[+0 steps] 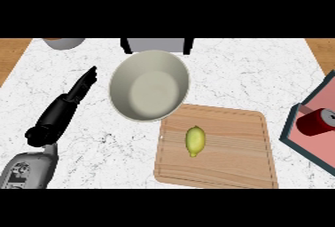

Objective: Pick the can from the cutting board and place it in the cardboard box

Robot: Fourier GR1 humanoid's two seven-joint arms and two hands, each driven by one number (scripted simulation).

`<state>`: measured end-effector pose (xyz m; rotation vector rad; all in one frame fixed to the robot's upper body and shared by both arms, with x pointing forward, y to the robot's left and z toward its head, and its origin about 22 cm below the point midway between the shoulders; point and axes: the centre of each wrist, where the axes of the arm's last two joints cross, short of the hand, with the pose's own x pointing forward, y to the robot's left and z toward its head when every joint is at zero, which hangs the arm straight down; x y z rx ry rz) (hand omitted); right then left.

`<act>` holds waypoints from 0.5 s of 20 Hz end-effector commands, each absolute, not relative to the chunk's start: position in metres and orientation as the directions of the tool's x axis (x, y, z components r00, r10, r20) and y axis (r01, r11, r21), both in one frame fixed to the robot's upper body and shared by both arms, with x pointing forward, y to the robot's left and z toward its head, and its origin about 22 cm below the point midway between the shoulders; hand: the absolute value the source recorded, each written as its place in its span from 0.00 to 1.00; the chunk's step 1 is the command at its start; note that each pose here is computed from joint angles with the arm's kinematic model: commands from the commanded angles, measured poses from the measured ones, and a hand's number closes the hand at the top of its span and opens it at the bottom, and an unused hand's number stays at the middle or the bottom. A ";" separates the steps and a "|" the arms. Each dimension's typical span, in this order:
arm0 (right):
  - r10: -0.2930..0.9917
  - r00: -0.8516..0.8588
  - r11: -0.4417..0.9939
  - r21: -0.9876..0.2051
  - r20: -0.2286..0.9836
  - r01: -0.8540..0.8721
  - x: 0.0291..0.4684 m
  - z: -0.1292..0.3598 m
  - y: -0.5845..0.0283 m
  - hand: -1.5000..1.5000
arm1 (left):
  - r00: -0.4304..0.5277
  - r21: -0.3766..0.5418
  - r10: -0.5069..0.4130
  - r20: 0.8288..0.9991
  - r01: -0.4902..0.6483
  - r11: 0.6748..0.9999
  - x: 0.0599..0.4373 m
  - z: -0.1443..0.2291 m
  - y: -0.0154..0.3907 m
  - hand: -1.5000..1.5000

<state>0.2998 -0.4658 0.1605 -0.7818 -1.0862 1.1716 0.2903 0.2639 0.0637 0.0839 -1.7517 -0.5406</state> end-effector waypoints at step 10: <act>0.429 -0.234 0.886 -0.457 0.873 -0.083 0.311 0.140 -0.499 0.00 | -0.254 0.407 -0.355 0.900 0.199 0.891 0.291 0.070 0.275 0.50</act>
